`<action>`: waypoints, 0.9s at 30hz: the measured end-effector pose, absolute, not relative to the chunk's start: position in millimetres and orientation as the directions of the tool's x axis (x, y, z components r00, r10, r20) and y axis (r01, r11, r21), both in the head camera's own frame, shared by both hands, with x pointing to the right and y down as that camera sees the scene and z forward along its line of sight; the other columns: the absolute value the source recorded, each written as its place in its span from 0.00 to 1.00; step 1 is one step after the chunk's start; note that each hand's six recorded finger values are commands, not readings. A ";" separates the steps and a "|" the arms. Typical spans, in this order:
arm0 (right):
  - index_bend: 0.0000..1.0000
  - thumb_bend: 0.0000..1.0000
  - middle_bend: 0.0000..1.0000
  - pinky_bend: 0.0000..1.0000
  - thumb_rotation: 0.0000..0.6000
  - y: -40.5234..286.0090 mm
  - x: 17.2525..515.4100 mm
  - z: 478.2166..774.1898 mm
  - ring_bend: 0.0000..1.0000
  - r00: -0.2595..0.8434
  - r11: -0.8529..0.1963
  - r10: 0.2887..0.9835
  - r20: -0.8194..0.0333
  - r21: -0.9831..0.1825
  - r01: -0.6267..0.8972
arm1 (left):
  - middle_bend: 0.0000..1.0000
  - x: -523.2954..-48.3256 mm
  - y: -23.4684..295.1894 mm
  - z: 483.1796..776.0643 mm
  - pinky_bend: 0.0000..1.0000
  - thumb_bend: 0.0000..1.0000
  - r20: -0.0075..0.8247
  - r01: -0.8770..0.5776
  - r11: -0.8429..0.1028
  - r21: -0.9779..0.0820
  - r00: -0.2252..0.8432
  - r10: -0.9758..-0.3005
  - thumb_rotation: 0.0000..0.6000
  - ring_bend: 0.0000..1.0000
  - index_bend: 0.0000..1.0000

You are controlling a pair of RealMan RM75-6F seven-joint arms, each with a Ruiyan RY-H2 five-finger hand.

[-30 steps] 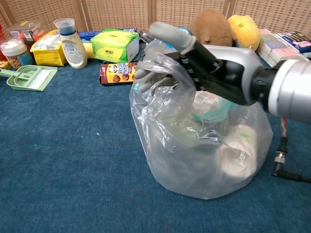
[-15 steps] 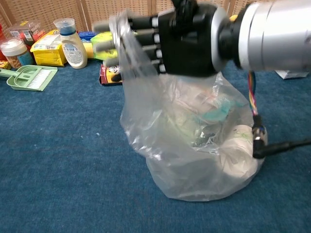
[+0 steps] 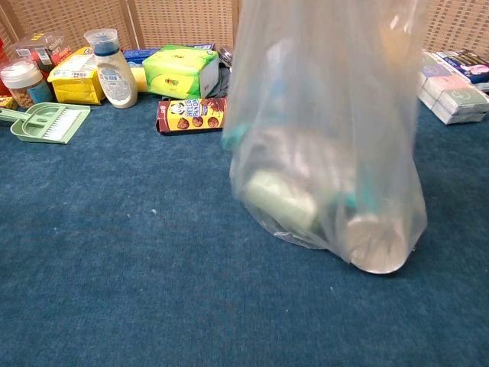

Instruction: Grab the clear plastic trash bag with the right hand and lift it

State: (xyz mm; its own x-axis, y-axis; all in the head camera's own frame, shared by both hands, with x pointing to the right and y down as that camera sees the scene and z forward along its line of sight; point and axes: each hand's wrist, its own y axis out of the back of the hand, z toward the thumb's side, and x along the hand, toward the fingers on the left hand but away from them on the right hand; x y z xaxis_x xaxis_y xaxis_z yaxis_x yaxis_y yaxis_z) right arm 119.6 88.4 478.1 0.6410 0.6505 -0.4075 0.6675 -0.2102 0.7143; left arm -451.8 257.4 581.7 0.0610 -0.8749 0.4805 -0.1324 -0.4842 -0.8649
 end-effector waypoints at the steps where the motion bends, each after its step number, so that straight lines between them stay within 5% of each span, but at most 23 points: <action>1: 0.45 0.34 0.52 0.70 0.02 85.9 123.9 472.1 0.56 0.634 -0.199 0.662 -0.400 0.722 0.663 | 0.32 -451.5 257.3 581.2 0.13 0.21 0.480 -0.132 -0.484 -0.865 0.061 -0.875 0.00 0.27 0.39; 5: 0.47 0.41 0.55 0.75 0.24 76.2 142.0 448.9 0.59 0.602 -0.154 0.705 -0.375 0.748 0.646 | 0.32 -449.7 256.7 579.4 0.13 0.21 0.476 -0.131 -0.481 -0.867 0.065 -0.877 0.00 0.27 0.39; 10: 0.53 0.54 0.60 0.80 0.75 70.3 155.0 432.5 0.65 0.576 -0.126 0.736 -0.355 0.764 0.633 | 0.32 -447.2 257.4 578.9 0.13 0.21 0.476 -0.135 -0.482 -0.866 0.070 -0.876 0.00 0.27 0.39; 13: 0.55 0.59 0.63 0.82 0.95 65.9 163.1 421.7 0.68 0.561 -0.100 0.756 -0.338 0.787 0.609 | 0.32 -446.2 258.6 577.3 0.13 0.21 0.475 -0.137 -0.480 -0.866 0.071 -0.877 0.00 0.27 0.39; 27: 0.58 0.70 0.65 0.85 1.00 50.7 188.9 394.9 0.72 0.565 -0.069 0.774 -0.286 0.849 0.524 | 0.32 -448.8 262.4 566.0 0.13 0.21 0.463 -0.131 -0.466 -0.875 0.056 -0.885 0.00 0.27 0.39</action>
State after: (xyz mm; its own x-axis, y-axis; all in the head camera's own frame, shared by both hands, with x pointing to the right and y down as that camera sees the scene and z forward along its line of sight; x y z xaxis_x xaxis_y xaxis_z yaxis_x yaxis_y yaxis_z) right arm 188.9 50.7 394.9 0.5651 0.7740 -0.2857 0.5243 -0.0695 0.8487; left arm -448.8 262.4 566.0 0.0557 -0.8846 0.4630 -0.1306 -0.4661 -0.8750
